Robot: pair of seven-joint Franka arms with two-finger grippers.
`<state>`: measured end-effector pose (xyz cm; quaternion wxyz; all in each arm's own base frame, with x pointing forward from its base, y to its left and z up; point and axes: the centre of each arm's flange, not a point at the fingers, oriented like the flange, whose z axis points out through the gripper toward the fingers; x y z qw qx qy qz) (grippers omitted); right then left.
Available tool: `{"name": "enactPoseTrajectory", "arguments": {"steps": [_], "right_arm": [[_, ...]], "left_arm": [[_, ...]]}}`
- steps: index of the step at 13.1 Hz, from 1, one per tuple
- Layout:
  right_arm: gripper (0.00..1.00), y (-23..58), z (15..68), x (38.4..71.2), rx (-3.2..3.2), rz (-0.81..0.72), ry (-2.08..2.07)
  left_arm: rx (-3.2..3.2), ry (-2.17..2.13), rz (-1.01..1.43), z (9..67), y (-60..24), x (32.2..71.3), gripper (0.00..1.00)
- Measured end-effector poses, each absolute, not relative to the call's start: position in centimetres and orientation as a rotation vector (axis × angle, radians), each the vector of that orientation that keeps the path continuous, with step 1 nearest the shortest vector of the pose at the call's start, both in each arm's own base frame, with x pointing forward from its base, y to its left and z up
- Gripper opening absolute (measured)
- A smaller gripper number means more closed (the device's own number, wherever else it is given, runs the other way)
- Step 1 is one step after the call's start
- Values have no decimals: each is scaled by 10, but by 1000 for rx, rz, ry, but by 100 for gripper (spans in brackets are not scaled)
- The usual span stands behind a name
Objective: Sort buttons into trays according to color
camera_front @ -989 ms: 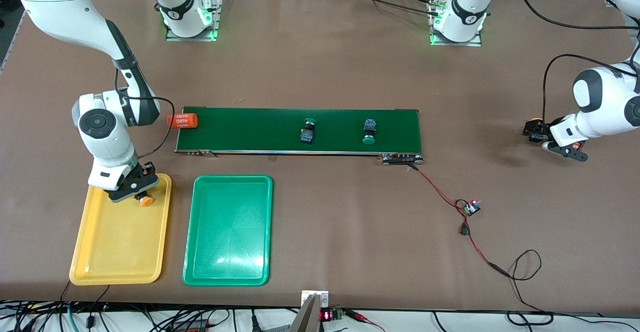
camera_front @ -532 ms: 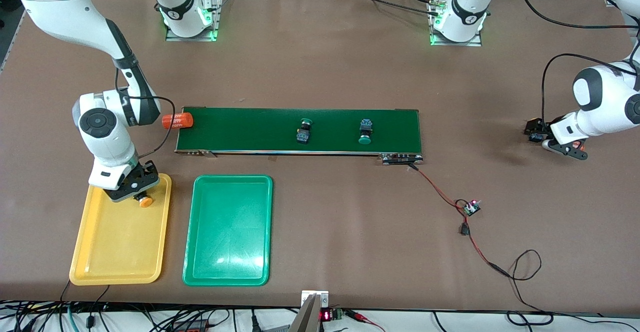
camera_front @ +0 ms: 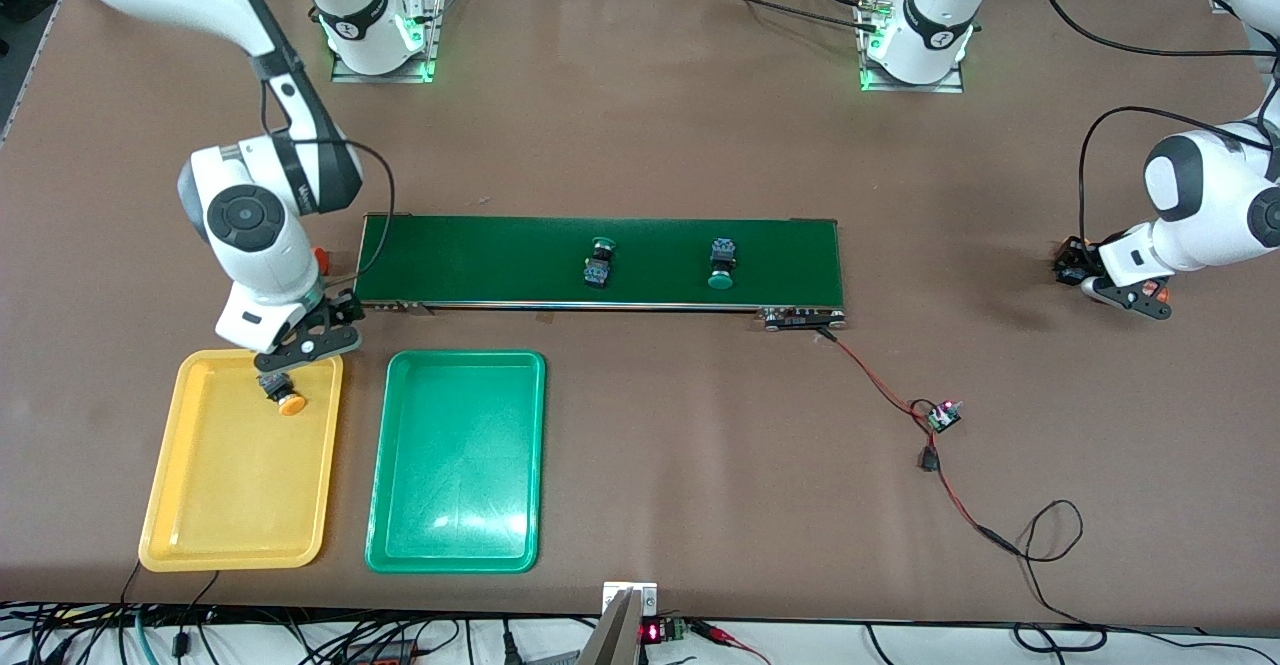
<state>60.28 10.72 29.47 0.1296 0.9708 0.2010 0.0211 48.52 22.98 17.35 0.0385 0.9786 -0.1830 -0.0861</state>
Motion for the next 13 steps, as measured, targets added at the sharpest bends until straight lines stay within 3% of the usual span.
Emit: {"name": "enactPoseTrajectory", "arguments": {"steps": [6, 13], "right_arm": [[100, 204, 321, 565, 3011, -18, 255], [100, 272, 326, 537, 3111, -73, -16]], "left_arm": [[3048, -626, -221, 209, 218, 502, 41], [3147, -650, -338, 285, 83, 535, 41]]}}
